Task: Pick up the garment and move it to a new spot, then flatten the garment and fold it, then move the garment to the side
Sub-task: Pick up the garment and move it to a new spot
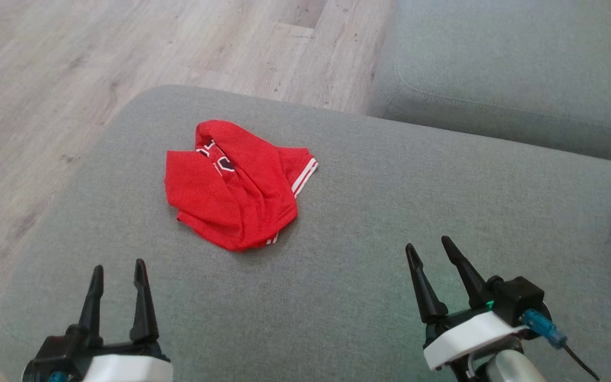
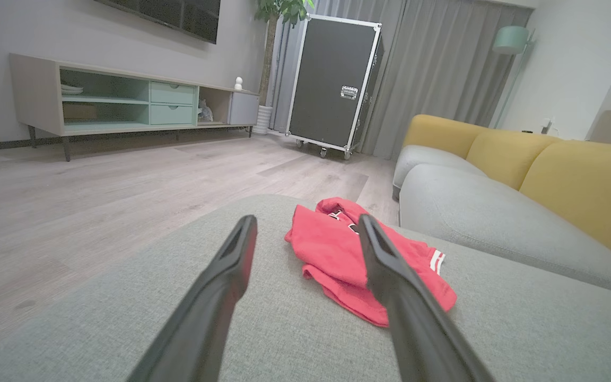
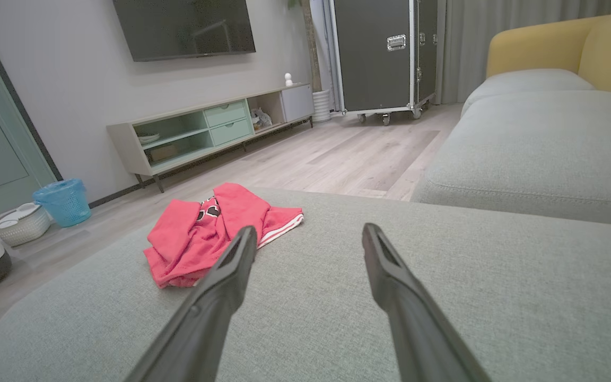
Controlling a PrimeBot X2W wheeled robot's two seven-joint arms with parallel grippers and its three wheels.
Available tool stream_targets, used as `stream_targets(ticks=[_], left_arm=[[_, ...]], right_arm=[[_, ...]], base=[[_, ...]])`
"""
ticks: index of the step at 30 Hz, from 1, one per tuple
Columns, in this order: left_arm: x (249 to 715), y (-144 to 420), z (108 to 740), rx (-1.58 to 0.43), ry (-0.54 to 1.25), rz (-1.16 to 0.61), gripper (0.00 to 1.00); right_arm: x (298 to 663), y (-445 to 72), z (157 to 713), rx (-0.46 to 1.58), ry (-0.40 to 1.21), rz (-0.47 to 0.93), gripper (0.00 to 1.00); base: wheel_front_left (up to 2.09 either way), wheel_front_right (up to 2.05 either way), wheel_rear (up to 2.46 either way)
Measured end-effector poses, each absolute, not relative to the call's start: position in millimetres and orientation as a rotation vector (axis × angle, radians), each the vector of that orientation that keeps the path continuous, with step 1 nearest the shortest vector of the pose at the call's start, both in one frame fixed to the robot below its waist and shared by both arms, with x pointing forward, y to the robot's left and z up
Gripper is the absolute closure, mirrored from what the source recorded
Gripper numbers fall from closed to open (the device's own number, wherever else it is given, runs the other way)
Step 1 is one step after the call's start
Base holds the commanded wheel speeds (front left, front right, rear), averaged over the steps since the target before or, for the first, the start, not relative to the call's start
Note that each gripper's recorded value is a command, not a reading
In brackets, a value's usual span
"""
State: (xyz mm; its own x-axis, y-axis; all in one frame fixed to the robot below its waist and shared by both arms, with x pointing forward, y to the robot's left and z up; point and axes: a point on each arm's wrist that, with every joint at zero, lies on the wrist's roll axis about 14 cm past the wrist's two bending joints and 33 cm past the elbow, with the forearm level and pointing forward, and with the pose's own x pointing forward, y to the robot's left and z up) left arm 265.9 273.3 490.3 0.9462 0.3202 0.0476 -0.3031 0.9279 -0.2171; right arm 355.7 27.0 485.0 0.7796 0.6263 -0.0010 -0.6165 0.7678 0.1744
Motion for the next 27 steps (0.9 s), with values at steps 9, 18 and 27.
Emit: stream_targets(ticks=[9,18,27], left_arm=[[298.2,240.0,460.6,-0.145,0.075,0.147,0.00],[369.1,146.3,450.0,0.063,0.306,-0.325,0.00],[416.8,154.1,410.3,0.187,0.494,-0.368,0.00]], right_arm=[[368.3,11.0,467.8,0.183,0.102,0.618,0.00],[397.4,-7.6,453.9,0.187,0.119,0.547,0.00],[418.9,-34.3,441.2,0.193,0.131,0.461,0.00]], base=[[0.00,0.00,0.00],[0.00,0.00,0.00],[0.00,0.00,0.00]])
